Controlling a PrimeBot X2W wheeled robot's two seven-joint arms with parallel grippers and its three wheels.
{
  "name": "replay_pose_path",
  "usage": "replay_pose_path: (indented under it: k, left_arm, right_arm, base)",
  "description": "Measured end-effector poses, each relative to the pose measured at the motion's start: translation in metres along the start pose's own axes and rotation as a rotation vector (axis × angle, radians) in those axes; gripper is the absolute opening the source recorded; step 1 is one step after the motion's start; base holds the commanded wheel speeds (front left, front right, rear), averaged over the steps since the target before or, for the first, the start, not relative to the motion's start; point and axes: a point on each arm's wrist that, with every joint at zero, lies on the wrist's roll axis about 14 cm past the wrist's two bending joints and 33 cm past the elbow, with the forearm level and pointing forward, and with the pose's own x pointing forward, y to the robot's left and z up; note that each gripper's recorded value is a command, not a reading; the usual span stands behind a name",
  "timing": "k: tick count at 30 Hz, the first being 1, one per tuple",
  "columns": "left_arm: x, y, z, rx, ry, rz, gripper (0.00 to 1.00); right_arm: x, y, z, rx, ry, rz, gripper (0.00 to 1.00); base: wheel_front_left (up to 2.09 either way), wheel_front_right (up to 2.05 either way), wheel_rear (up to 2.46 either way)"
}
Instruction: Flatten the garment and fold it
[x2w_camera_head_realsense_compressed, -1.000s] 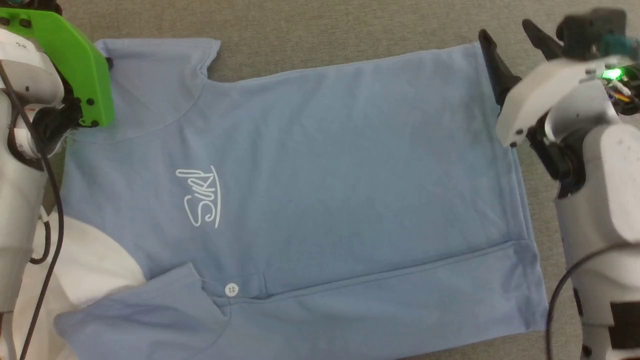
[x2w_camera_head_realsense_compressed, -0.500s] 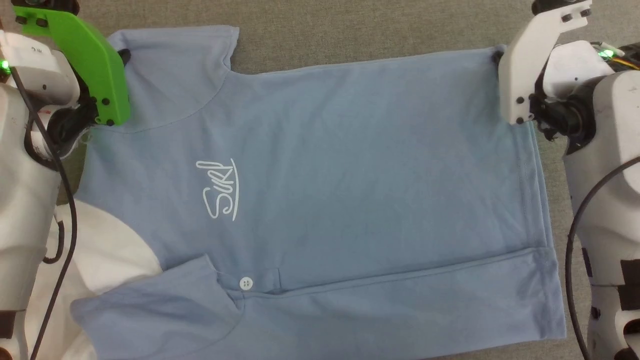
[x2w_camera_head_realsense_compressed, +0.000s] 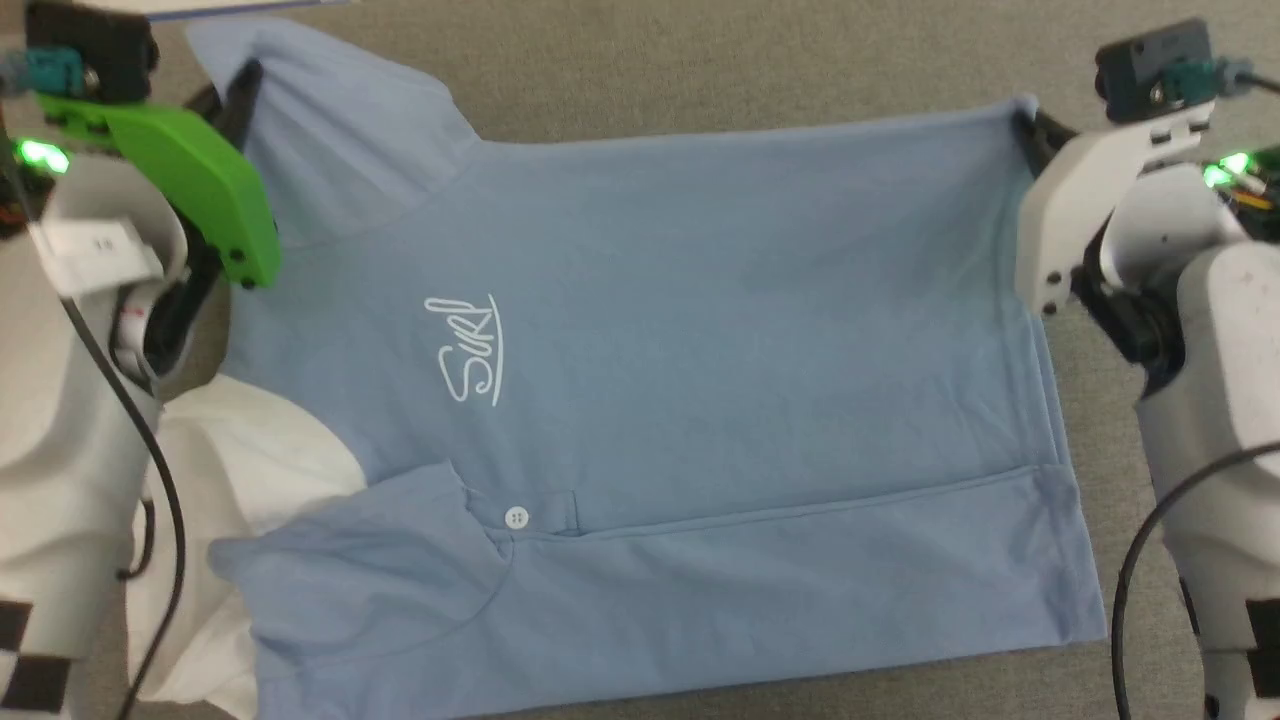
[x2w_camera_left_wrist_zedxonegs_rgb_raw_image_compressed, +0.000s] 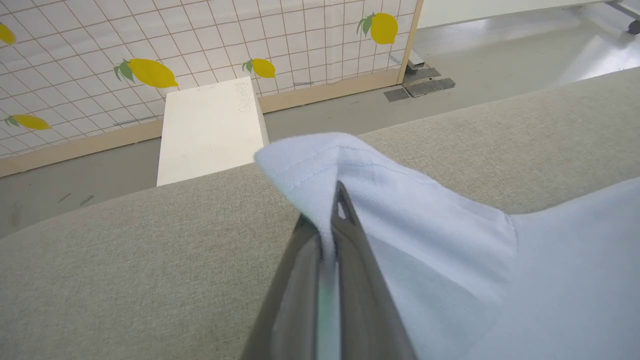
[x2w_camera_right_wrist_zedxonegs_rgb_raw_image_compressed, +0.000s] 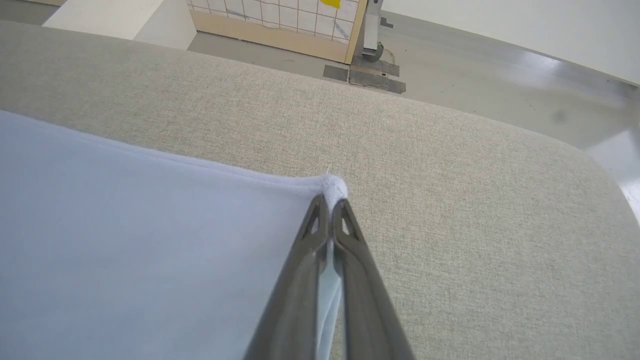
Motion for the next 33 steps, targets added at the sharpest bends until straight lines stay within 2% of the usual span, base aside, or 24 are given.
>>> replay_pose_path:
  k: [6,12,17,25,33]
  left_arm:
    - [-0.043,-0.018,-0.004,-0.056,-0.071,-0.038,0.00]
    - [-0.103,-0.041,-0.016,-0.191,-0.114,-0.066,0.00]
    - [-0.151,-0.052,-0.046,-0.290,-0.071,-0.043,0.00]
    - [-0.206,-0.064,-0.103,-0.427,0.059,0.024,0.00]
    - [-0.217,-0.071,-0.144,-0.488,0.171,0.047,0.00]
  right_arm:
    - [-0.033,0.006,-0.007,-0.003,-0.068,0.030,0.00]
    - [-0.070,0.010,-0.013,0.007,-0.157,0.048,0.00]
    - [-0.092,0.009,-0.028,0.033,-0.167,0.044,0.00]
    - [-0.105,0.021,-0.079,0.035,-0.011,0.073,0.00]
    - [-0.106,0.031,-0.130,0.020,0.206,0.100,0.00]
  base:
    - [0.00,0.00,0.00]
    - [0.00,0.00,0.00]
    - [0.00,0.00,0.00]
    - [0.00,0.00,0.00]
    - [0.00,0.00,0.00]
